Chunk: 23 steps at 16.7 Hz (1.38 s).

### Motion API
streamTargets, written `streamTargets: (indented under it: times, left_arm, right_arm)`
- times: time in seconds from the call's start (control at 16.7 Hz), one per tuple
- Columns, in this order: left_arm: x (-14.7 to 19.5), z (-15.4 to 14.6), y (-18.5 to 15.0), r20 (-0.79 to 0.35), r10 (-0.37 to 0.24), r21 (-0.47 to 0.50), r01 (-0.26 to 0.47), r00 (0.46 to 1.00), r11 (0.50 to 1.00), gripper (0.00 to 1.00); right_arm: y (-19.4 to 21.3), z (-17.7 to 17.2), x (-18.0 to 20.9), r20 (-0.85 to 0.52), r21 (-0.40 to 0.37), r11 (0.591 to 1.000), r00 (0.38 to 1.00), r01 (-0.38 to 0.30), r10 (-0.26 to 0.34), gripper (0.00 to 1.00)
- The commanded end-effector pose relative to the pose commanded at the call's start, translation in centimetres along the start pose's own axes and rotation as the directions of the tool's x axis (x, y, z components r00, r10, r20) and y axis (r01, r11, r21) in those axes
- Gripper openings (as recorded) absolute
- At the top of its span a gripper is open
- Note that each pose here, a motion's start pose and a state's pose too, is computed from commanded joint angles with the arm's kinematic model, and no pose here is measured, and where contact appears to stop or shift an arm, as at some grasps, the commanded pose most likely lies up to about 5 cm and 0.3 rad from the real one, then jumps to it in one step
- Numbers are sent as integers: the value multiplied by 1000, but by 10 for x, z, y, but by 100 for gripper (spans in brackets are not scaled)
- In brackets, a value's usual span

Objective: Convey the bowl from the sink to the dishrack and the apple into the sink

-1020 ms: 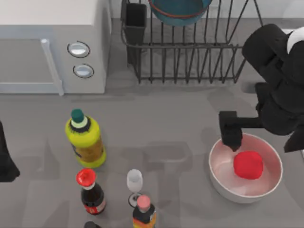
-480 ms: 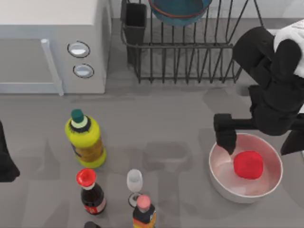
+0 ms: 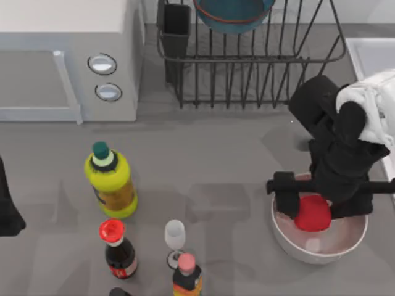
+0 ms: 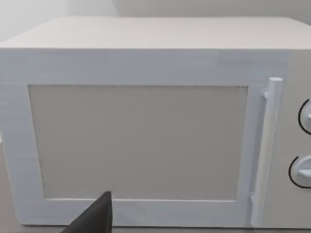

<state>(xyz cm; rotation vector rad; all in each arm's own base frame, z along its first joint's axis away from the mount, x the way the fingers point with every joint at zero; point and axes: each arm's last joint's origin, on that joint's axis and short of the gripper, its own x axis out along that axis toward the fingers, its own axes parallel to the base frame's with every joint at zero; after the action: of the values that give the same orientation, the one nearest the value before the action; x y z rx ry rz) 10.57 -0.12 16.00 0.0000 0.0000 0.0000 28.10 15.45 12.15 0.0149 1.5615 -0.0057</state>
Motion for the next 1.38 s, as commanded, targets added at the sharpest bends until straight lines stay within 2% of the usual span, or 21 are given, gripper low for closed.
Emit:
streamTargets:
  times: [0.18,0.48,1.26,1.38]
  left_arm:
    - [0,0,0,0,0,0,0,1000,1000,100]
    - [0,0,0,0,0,0,0,1000,1000,100]
    - [0,0,0,0,0,0,0,1000,1000,100]
    - [0,0,0,0,0,0,0,1000,1000,100]
  right_arm:
    - [-1,-4,26,-6,-3,1000,1000,4,-4,100]
    - [-2,-5,30,-9,-3,1000,1000,6,-6,100]
    - [-2,-5,30,-9,-3,1000,1000,6,-6,2]
    - [-2,-5,30,-9,-3,1000,1000,6,-6,0]
